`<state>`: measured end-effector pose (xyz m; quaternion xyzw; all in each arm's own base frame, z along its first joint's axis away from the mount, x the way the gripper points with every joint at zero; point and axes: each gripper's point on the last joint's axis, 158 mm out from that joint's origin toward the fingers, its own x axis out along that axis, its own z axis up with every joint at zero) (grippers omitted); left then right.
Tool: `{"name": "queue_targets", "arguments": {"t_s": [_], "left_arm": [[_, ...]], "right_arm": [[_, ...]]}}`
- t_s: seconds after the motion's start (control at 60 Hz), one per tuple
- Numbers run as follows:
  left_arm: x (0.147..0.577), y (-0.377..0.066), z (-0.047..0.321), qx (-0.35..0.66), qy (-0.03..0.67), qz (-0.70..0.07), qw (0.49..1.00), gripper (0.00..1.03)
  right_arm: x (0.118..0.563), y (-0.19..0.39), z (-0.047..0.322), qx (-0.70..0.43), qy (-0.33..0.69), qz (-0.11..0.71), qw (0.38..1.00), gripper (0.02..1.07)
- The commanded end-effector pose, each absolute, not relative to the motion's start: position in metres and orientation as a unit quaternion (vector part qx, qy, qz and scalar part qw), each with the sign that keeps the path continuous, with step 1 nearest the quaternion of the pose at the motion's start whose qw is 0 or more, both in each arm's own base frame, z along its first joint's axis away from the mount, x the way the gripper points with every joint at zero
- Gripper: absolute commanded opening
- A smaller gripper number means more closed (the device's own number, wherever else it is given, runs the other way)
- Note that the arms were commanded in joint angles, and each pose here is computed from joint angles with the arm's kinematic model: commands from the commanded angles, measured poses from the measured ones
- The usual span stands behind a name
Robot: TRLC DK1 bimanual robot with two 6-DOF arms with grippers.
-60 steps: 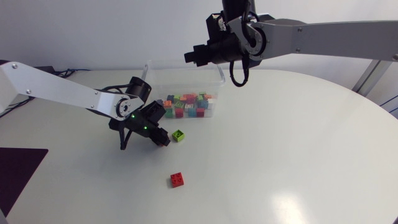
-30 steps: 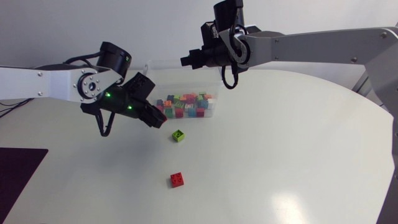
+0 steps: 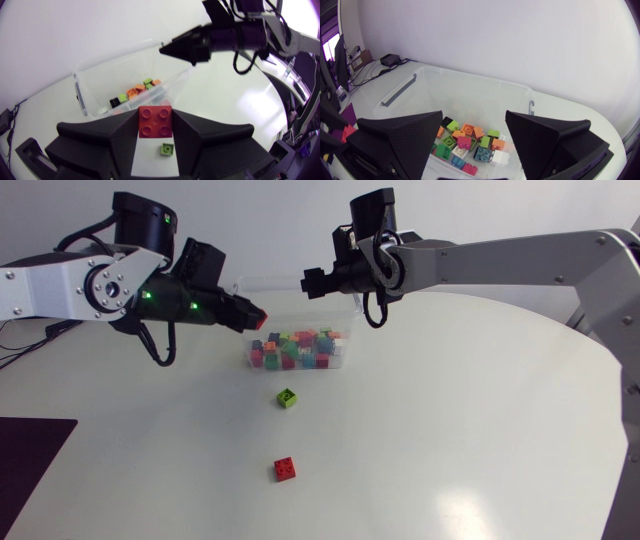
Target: Place the duplo bricks in the container
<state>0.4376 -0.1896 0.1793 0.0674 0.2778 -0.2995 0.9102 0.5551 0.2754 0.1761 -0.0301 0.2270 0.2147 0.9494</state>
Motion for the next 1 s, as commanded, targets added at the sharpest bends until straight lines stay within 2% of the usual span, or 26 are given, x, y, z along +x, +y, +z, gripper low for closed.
{"name": "queue_targets", "arguments": {"t_s": [0.0,0.15,0.483,0.75,0.8,0.85,0.867,0.917,0.95,0.983], "left_arm": [[0.456,-0.193,0.196,0.04,0.255,-0.293,0.921,0.12],[0.476,-0.197,0.206,0.018,0.233,-0.283,0.93,0.12],[0.519,-0.209,0.204,0.009,0.22,-0.261,0.94,0.13],[0.561,-0.208,0.202,-0.002,0.201,-0.219,0.955,0.14],[0.568,-0.209,0.199,0.0,0.198,-0.208,0.958,0.19],[0.571,-0.208,0.196,0.002,0.199,-0.198,0.96,0.4],[0.574,-0.207,0.195,0.002,0.2,-0.191,0.961,0.58],[0.574,-0.207,0.195,0.003,0.201,-0.188,0.961,0.81],[0.572,-0.207,0.194,0.005,0.203,-0.189,0.961,0.9],[0.57,-0.209,0.194,0.008,0.205,-0.191,0.96,0.94]], "right_arm": [[0.536,0.266,0.19,-0.031,0.23,0.22,0.947,1.02],[0.503,0.259,0.191,-0.035,0.243,0.235,0.94,1.02],[0.43,0.275,0.128,-0.082,0.309,0.286,0.903,1.02],[0.399,0.299,0.085,-0.124,0.351,0.319,0.872,1.02],[0.394,0.304,0.073,-0.136,0.363,0.326,0.862,1.02],[0.393,0.308,0.065,-0.145,0.371,0.33,0.856,1.02],[0.393,0.308,0.063,-0.148,0.373,0.331,0.854,1.02],[0.392,0.313,0.053,-0.159,0.382,0.335,0.846,1.02],[0.391,0.317,0.048,-0.165,0.388,0.34,0.841,1.02],[0.389,0.319,0.043,-0.171,0.394,0.343,0.836,1.02]]}}
